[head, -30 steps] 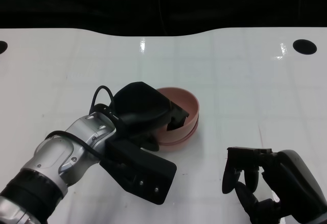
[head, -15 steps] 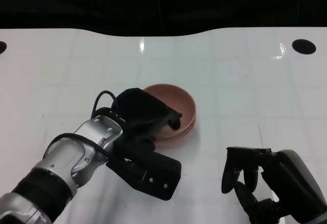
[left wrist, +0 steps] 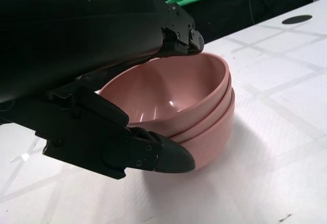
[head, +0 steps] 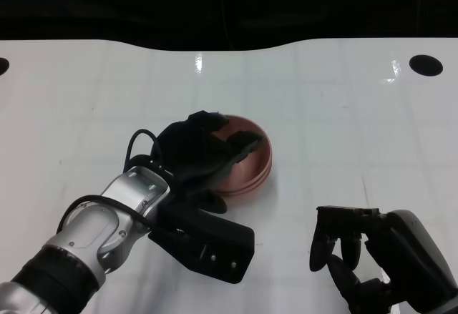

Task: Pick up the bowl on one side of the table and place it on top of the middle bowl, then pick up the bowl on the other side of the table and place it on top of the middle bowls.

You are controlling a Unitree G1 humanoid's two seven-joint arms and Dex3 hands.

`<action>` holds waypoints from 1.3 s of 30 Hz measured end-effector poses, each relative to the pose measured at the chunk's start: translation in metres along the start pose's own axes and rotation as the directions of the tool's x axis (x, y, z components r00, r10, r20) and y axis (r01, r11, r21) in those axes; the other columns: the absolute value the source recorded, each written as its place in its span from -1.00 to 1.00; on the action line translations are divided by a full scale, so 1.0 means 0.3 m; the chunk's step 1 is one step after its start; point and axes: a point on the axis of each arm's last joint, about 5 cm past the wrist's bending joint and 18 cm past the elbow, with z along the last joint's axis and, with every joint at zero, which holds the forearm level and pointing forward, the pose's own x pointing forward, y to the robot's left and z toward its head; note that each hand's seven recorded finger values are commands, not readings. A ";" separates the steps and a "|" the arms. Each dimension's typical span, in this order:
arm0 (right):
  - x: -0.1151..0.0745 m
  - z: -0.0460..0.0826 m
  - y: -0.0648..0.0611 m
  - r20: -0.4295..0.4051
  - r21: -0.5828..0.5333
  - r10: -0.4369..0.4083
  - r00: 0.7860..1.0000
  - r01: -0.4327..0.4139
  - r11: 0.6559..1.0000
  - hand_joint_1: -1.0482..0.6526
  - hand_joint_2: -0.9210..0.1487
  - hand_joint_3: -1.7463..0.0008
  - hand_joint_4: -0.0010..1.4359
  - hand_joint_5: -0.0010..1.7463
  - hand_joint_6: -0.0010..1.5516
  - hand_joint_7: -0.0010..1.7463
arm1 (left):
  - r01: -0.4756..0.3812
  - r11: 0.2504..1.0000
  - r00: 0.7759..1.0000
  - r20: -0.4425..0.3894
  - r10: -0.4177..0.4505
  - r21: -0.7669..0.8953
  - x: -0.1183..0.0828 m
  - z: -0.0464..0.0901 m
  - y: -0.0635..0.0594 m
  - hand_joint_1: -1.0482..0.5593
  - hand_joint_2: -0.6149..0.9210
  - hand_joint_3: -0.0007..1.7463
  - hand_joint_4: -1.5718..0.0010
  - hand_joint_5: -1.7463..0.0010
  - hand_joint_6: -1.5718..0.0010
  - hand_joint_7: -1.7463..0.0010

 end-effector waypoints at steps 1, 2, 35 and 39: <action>0.001 0.001 0.001 0.001 0.001 0.001 1.000 -0.001 1.000 0.09 0.50 -0.90 0.32 1.00 0.07 0.71 | -0.003 1.000 1.000 -0.002 0.003 0.001 0.000 -0.001 0.002 -0.73 1.00 -0.59 1.00 1.00 0.95 1.00; 0.001 0.001 0.001 0.001 0.001 0.001 1.000 -0.001 1.000 0.09 0.50 -0.90 0.32 1.00 0.07 0.71 | -0.003 1.000 1.000 -0.005 0.003 0.003 -0.002 -0.003 0.003 -0.74 1.00 -0.59 0.99 1.00 0.94 0.99; 0.013 0.000 0.008 0.008 0.018 -0.001 1.000 0.001 1.000 0.12 0.54 -0.95 0.34 1.00 0.08 0.75 | -0.625 0.558 0.764 -0.282 0.580 -0.547 -0.471 -0.032 -0.078 0.09 1.00 -0.74 0.34 -0.20 0.06 0.67; 0.011 0.000 0.007 0.006 0.023 0.003 1.000 -0.003 1.000 0.11 0.54 -0.95 0.34 1.00 0.08 0.75 | -0.683 0.375 0.693 -0.393 0.605 -0.627 -0.491 0.006 -0.114 0.13 1.00 -0.72 0.18 -0.19 -0.09 0.59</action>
